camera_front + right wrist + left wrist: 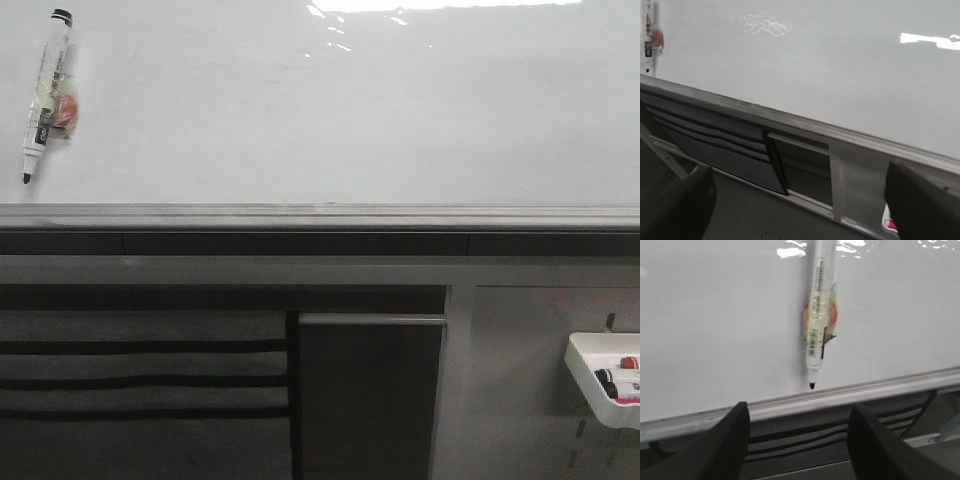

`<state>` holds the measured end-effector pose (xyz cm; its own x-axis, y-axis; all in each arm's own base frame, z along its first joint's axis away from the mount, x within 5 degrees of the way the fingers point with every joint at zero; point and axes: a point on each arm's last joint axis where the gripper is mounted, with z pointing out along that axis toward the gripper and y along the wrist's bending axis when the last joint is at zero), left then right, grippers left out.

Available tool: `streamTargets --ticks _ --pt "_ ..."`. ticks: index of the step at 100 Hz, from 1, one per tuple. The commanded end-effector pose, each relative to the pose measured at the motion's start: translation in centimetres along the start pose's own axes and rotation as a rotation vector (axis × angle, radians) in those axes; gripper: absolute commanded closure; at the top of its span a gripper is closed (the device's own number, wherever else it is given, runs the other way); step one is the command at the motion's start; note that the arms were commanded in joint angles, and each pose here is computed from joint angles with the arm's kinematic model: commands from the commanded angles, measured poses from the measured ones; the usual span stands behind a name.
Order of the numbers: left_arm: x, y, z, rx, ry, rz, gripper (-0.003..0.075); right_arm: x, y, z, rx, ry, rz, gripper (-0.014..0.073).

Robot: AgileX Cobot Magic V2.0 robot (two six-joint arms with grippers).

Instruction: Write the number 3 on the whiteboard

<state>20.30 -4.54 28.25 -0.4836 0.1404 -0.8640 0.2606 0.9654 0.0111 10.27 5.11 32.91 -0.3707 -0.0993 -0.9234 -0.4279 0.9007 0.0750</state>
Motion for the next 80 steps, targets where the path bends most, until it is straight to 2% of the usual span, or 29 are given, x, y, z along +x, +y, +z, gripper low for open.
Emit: streamTargets --ticks 1,32,60,70,80 --pt "-2.3 -0.5 1.0 0.005 -0.111 0.011 0.0334 -1.9 0.2 0.2 -0.013 -0.116 -0.015 -0.0018" --pt "-2.4 -0.6 6.7 -0.012 -0.074 0.018 0.0334 -2.0 0.2 0.8 -0.013 -0.105 -0.014 -0.0018" --pt "-2.5 -0.4 9.0 -0.028 -0.078 0.018 0.0336 -2.0 0.2 0.8 -0.013 -0.105 -0.014 -0.0018" --pt "-2.3 -0.4 9.5 -0.030 -0.075 0.020 0.0379 -2.0 0.2 0.8 -0.013 -0.105 -0.014 -0.0018" --pt "-2.2 -0.4 9.6 -0.031 -0.072 0.020 0.0465 -2.0 0.2 0.8 -0.013 -0.105 -0.014 -0.0018"
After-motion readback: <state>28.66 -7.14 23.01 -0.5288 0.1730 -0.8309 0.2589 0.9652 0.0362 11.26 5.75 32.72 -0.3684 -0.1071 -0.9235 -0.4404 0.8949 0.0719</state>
